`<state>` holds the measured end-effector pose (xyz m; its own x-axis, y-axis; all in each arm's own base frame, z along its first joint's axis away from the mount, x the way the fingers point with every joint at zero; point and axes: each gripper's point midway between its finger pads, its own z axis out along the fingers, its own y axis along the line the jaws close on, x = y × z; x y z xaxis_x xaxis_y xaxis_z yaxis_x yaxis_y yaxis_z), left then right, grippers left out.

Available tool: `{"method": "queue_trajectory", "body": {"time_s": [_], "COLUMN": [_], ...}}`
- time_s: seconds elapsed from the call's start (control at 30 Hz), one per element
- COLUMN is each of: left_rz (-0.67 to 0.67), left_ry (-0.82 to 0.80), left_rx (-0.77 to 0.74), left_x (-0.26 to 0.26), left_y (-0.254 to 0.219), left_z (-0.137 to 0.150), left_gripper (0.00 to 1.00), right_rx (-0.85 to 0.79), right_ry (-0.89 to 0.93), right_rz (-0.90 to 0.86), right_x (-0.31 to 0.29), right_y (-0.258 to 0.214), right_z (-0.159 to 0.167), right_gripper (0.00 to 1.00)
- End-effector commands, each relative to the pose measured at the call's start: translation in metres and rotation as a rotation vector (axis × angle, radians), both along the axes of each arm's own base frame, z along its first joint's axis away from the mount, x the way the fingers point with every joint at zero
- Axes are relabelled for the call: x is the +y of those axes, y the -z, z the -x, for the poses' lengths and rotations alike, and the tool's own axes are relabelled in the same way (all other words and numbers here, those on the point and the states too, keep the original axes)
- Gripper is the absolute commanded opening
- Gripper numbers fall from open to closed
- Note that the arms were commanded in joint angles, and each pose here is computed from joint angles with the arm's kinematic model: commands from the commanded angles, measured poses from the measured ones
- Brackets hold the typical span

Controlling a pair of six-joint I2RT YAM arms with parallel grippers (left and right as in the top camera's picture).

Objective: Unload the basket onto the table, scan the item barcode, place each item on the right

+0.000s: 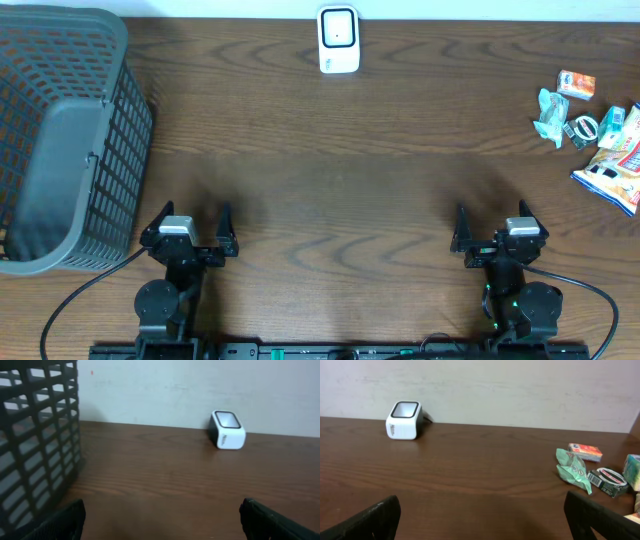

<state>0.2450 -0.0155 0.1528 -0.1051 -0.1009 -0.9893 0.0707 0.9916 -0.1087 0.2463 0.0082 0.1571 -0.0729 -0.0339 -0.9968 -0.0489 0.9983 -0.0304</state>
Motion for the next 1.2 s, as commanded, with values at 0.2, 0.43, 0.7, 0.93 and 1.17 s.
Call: {"method": "queue_trajectory", "body": {"time_s": [0.2,0.43,0.7,0.93,1.17], "left_rz": [-0.050,-0.082,-0.095,-0.095,-0.095], "left_ry": [-0.050,-0.078,-0.073,-0.073,-0.072], "left_rx": [0.052,0.055,0.056,0.056,0.056], "left_x": [0.0099,0.0155,0.0149,0.0149,0.0147], "left_y": [0.0156,0.0164,0.0167,0.0167,0.0166], "left_z": [0.0012,0.0013,0.0013,0.0013,0.0013], "left_gripper": [0.98,0.98,0.98,0.98,0.98], "right_rx": [0.000,0.000,0.000,0.000,0.000], "right_ry": [0.004,0.004,0.004,0.004,0.004], "right_rz": [-0.010,-0.010,-0.010,-0.010,-0.010], "right_x": [-0.0002,-0.0002,-0.0002,-0.0002,-0.0002], "right_y": [0.0005,0.0005,0.0005,0.0005,0.0005], "right_z": [0.0003,0.0003,0.0003,0.0003,0.0003], "right_gripper": [0.99,0.99,0.99,0.99,0.99]}}
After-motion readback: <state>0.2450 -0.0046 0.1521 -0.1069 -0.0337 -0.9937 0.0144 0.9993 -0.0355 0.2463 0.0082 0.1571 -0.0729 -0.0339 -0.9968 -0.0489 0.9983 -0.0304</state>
